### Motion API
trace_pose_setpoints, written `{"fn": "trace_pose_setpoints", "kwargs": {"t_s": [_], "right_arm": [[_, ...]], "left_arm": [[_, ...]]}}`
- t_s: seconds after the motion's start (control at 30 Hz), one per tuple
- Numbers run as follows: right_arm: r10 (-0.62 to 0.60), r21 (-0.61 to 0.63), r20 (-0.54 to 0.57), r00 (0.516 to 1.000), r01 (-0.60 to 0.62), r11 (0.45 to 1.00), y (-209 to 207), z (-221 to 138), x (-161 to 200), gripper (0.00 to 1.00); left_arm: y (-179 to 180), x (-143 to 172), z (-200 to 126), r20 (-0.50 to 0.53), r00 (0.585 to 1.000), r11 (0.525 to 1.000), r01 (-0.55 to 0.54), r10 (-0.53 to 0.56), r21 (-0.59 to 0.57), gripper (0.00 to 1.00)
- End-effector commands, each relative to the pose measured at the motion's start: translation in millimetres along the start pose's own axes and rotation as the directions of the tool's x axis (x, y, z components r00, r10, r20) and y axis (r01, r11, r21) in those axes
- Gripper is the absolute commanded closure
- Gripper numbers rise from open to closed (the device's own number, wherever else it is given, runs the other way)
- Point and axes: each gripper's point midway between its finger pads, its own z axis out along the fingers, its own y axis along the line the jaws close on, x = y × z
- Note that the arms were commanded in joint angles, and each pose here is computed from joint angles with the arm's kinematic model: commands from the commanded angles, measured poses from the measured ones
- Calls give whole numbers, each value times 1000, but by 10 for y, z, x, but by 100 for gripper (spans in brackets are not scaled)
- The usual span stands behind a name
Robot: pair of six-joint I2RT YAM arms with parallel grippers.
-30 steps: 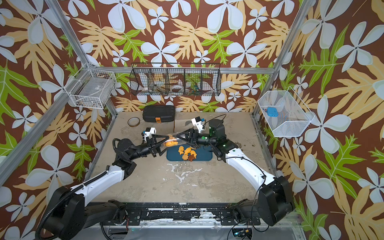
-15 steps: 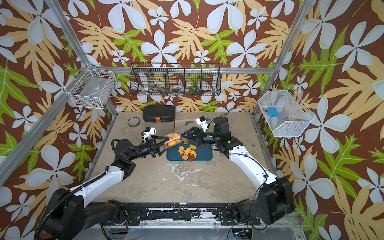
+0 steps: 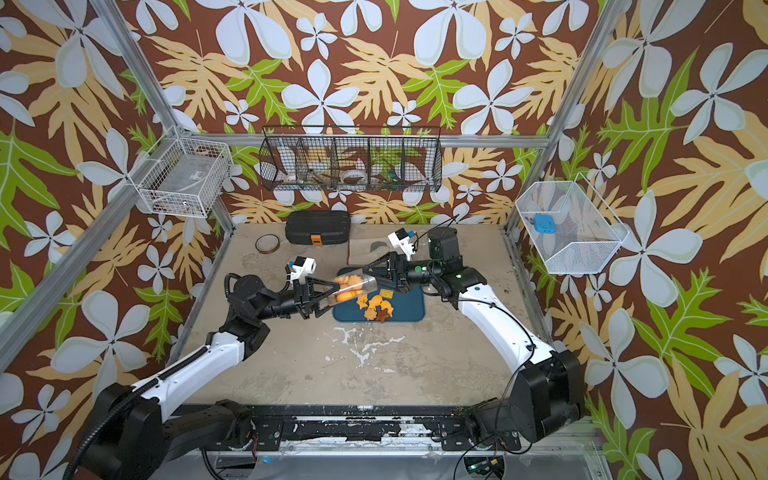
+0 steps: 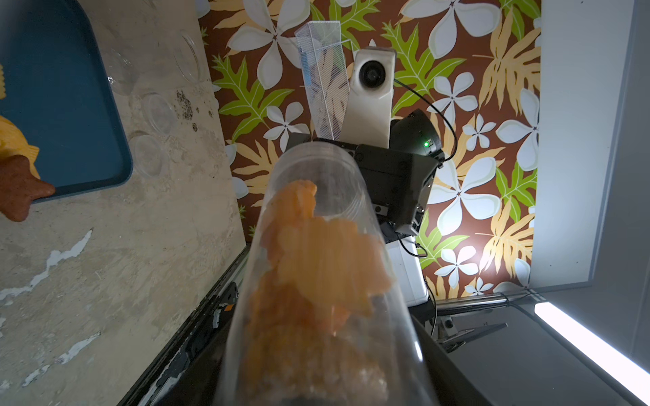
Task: Pour the cookies out of the jar
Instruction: Pick up the jar from the center of the board.
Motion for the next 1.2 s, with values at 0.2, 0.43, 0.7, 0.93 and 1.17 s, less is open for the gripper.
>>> {"fn": "trace_pose_setpoints", "kwargs": {"t_s": [0.2,0.43,0.7,0.93,1.17], "right_arm": [[27,-58,-68,997,-31,998,4,-80,415,9],[36,-103,-83,996,-44,994,13,-77,483,13],[13,-129,-88,996,-24,991,120,-75,441,13],[5,-130,-117,993,-20,991,169,-6,468,15],[18,-123,-132,991,-35,992,128,42,473,17]], "left_arm": [[165,202,-43,-83,996,998,-43,39,-38,58],[108,217,-56,-76,997,1000,-20,21,6,57],[-208,272,-126,-66,998,987,-8,19,161,57],[-313,305,-158,-70,997,981,-15,29,196,57],[-395,311,-172,-70,997,976,-19,35,217,57]]}}
